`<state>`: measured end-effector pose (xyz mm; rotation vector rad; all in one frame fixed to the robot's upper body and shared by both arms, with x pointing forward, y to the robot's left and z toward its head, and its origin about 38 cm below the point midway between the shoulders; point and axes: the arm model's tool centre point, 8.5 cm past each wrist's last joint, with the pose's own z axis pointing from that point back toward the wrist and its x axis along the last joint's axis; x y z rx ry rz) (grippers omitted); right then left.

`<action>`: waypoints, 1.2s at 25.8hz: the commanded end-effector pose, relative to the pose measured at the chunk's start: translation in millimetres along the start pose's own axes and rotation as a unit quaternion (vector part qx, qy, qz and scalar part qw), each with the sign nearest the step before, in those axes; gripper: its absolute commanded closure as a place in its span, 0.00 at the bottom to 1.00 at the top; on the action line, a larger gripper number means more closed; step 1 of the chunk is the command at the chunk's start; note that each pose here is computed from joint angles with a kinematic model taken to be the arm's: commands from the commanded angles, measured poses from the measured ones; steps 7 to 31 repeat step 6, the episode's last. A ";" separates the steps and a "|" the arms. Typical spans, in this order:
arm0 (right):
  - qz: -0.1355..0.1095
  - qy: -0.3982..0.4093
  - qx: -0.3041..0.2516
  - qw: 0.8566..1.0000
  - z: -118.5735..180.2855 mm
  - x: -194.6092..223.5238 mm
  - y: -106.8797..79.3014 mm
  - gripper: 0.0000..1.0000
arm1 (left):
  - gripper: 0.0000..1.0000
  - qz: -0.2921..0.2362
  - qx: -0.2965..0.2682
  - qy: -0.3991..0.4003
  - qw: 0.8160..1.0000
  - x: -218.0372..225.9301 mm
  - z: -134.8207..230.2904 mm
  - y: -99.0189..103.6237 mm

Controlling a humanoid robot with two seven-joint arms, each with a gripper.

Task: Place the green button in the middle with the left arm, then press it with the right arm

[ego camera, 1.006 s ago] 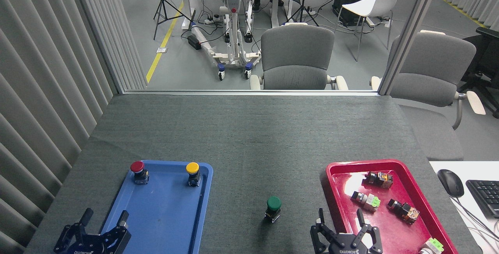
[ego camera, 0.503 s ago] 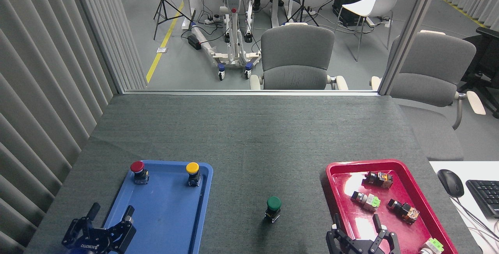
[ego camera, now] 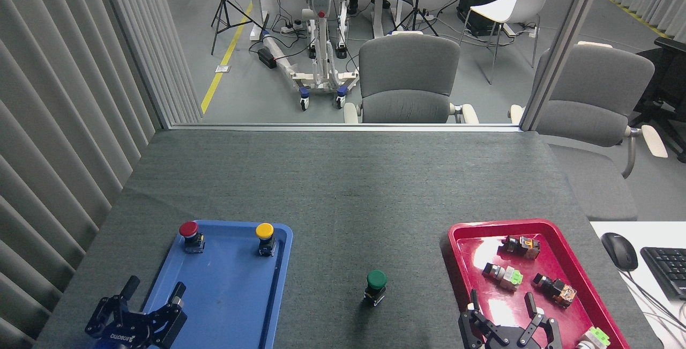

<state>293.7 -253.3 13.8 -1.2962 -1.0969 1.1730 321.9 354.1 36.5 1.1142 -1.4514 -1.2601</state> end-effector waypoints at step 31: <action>-0.004 -0.002 0.001 1.000 -0.3 3.4 -0.2 0.00 | 0.00 0.010 0.002 0.000 1.000 3.0 -0.9 -2.3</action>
